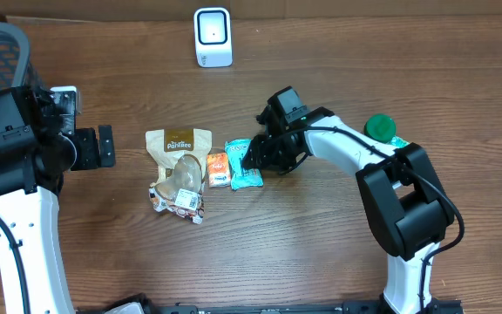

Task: Scan the item barcode
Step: 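Grasp the light-blue toilet tissue pack with the right gripper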

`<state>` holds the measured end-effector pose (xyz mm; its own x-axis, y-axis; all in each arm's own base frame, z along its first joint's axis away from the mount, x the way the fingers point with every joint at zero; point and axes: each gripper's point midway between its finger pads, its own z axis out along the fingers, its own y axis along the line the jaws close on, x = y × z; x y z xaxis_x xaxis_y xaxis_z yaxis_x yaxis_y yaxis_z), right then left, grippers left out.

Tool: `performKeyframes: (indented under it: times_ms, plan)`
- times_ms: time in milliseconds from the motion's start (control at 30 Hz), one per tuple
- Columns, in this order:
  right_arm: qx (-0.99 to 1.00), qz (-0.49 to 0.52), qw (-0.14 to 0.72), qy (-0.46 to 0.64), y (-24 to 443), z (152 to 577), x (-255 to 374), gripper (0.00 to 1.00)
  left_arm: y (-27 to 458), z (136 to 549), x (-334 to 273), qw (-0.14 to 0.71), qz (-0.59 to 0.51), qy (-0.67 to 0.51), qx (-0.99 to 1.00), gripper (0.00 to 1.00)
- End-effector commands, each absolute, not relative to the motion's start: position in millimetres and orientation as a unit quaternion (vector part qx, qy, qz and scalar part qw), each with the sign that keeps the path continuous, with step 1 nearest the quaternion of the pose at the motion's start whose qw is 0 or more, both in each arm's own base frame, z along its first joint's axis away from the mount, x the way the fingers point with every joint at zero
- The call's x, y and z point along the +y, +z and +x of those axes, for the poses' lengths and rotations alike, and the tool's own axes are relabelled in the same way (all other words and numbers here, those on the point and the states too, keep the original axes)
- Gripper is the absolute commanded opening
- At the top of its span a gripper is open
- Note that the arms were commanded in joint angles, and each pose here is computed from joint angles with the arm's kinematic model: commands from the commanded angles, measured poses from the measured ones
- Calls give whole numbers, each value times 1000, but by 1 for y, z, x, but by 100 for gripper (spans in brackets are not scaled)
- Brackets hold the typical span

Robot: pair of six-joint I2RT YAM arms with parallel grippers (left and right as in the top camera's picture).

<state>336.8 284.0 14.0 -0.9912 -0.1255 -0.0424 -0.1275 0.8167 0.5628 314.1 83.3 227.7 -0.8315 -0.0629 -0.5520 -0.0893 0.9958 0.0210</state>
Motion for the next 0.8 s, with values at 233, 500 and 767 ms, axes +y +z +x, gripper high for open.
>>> performKeyframes:
  times_ms: [233, 500, 767]
  plan:
    - [953, -63, -1, 295, 10, 337, 284, 4, 232, 315, 84, 293, -47, 24, 955, 99]
    - [945, -102, 62, 306, 60, 353, 284, 4, 232, 315, 84, 293, -47, 24, 955, 99]
    - [962, -80, 158, 208, 122, 365, 239, 4, 232, 315, 84, 293, -47, 24, 955, 99]
